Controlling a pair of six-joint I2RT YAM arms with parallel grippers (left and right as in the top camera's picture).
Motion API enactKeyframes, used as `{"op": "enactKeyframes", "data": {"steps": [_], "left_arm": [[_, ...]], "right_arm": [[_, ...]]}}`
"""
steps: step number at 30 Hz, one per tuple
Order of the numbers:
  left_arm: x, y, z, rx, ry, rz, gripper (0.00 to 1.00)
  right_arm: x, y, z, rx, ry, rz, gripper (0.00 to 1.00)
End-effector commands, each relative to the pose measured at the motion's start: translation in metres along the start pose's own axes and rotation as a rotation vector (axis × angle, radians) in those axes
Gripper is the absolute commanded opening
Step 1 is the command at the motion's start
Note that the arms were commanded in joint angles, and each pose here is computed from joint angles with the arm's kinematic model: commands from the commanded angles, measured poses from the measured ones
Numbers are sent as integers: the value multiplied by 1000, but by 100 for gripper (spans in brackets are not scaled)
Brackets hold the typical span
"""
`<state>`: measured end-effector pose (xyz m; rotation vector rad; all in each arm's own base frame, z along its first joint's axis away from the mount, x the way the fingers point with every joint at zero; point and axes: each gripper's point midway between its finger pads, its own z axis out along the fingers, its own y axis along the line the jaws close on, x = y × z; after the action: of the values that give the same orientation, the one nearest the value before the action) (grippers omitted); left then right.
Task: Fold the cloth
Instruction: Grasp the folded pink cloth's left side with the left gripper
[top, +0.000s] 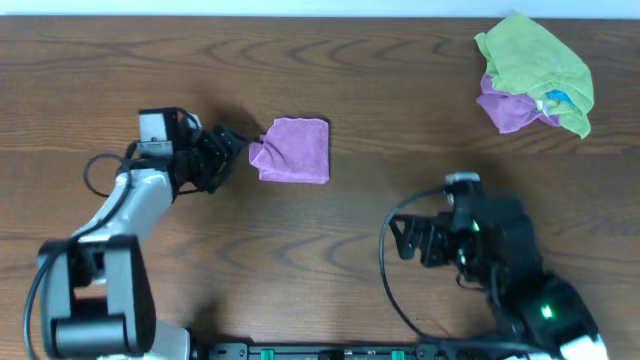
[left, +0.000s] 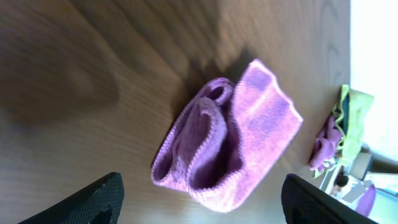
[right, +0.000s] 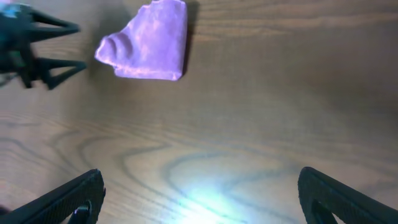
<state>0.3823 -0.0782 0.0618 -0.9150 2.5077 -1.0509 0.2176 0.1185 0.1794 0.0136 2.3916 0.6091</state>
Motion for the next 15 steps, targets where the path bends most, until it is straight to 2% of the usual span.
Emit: {"op": "enactKeyframes", "data": {"steps": [1, 15], "left_arm": [[12, 6, 20, 7, 67, -63, 83], [21, 17, 45, 3, 129, -137, 88]], "right_arm": [[5, -2, -10, -21, -37, 77, 99], [10, -4, -17, -23, -41, 142, 99]]}}
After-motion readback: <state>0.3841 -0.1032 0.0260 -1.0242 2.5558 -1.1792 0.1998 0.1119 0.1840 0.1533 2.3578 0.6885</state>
